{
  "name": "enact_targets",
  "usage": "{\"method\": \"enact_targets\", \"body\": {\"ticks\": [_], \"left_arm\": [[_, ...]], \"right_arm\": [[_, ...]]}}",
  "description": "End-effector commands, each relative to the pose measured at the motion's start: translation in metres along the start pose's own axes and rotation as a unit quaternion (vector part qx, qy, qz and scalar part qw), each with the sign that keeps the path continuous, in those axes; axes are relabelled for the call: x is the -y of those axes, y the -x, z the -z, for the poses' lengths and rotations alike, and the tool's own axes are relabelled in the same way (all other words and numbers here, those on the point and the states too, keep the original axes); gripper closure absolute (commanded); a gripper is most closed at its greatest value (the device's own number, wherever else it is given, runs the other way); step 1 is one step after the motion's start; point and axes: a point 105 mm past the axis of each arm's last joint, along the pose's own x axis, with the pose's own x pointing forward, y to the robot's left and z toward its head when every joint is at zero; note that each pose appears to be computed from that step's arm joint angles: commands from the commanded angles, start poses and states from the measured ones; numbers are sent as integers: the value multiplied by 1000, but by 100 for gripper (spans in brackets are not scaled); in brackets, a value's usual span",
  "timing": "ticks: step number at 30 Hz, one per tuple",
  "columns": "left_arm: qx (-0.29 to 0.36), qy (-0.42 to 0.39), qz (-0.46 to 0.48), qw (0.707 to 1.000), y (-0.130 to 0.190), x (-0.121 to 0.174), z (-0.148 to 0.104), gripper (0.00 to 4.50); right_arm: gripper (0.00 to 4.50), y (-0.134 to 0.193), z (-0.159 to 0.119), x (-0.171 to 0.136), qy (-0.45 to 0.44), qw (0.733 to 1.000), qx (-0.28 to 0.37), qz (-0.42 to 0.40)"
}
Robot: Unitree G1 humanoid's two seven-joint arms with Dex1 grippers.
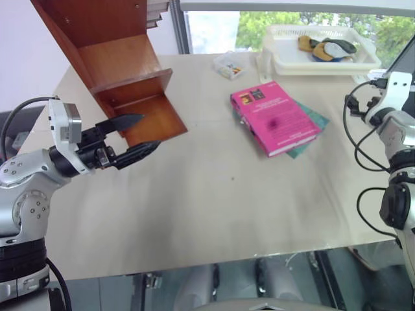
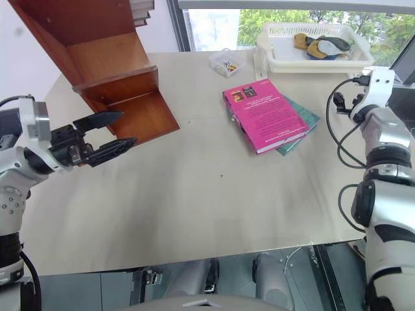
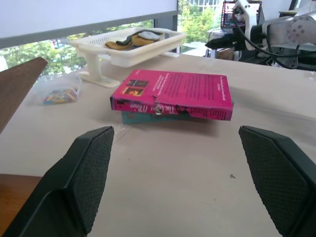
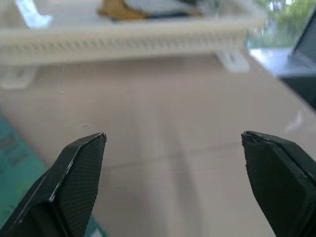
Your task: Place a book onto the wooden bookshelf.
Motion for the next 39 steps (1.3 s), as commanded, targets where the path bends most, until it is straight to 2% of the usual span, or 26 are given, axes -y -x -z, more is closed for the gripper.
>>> {"method": "enact_targets", "body": {"ticks": [1,5,10,15,25,31,39], "left_arm": [[10,-25,1,1000,0,5,-9,13],[9,-26,-4,1000,1,6,-9,13],[8,-27,-5,1000,-2,6,-7,13],[11,-30,-7,999,-2,6,-10,13],[2,-30,-25,999,0,6,-6,13],[-1,-32,-29,999,2,6,-6,13],[-6,-30,-34,999,3,7,-2,13]], "right_arm": [[0,0,-14,8,-21,999,8,23],[0,-4,-1,-9,-25,999,-22,-8],[0,-9,10,-32,-174,983,-37,-36],[0,-10,15,-54,-252,963,-46,-87],[0,-3,30,-85,-288,936,-82,-186],[0,3,28,-100,-310,914,-90,-246],[0,29,37,-129,-303,858,-157,-385]]}}
